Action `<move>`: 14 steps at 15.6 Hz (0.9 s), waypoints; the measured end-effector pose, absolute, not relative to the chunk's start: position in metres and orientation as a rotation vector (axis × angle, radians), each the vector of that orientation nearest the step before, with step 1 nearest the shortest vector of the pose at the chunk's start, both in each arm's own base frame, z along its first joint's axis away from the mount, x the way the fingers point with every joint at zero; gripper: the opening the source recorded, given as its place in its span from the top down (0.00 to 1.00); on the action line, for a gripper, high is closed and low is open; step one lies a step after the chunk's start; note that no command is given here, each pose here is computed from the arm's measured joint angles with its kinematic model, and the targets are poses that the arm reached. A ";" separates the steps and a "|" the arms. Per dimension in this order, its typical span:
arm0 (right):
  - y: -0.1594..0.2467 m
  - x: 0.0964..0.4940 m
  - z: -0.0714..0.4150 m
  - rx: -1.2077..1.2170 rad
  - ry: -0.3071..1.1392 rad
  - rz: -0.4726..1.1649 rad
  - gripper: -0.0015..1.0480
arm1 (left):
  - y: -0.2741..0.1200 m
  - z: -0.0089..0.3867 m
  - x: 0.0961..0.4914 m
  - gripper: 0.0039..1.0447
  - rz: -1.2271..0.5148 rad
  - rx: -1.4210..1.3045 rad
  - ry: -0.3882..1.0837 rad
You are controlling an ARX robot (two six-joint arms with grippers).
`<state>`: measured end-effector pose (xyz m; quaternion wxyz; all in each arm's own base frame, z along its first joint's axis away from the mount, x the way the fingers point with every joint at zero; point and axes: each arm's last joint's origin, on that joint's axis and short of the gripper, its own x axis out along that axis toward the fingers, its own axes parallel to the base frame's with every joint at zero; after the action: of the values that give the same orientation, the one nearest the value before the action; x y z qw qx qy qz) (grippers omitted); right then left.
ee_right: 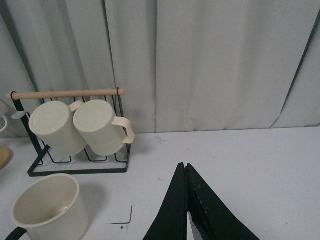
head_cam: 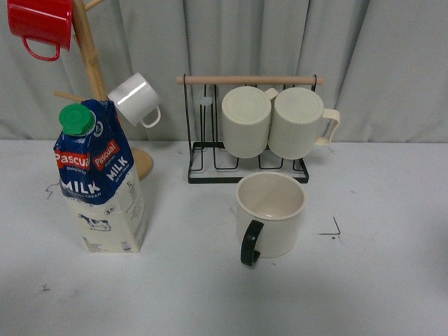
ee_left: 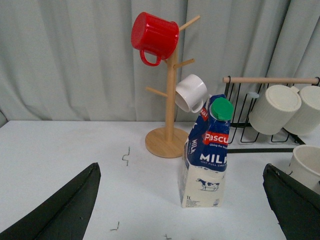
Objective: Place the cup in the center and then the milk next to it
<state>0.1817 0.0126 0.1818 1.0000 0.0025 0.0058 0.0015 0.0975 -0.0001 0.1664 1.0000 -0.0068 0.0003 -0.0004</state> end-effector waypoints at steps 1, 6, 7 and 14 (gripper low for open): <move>0.007 0.175 0.180 0.005 0.007 0.014 0.98 | 0.000 0.166 0.098 0.06 -0.001 -0.014 0.001; 0.000 0.150 0.169 0.006 -0.016 -0.001 0.98 | 0.000 0.166 0.098 0.06 -0.001 -0.014 0.001; 0.000 0.147 0.163 0.006 0.017 -0.001 0.98 | 0.000 0.166 0.098 0.06 -0.001 -0.014 0.000; 0.000 0.128 0.169 0.005 -0.008 -0.002 0.98 | 0.000 0.166 0.098 0.06 -0.001 -0.014 0.001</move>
<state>0.1277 -0.0001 0.1692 1.0000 0.0026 -0.0041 -0.0008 0.0975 -0.0001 0.1664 1.0000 -0.0068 0.0003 -0.0004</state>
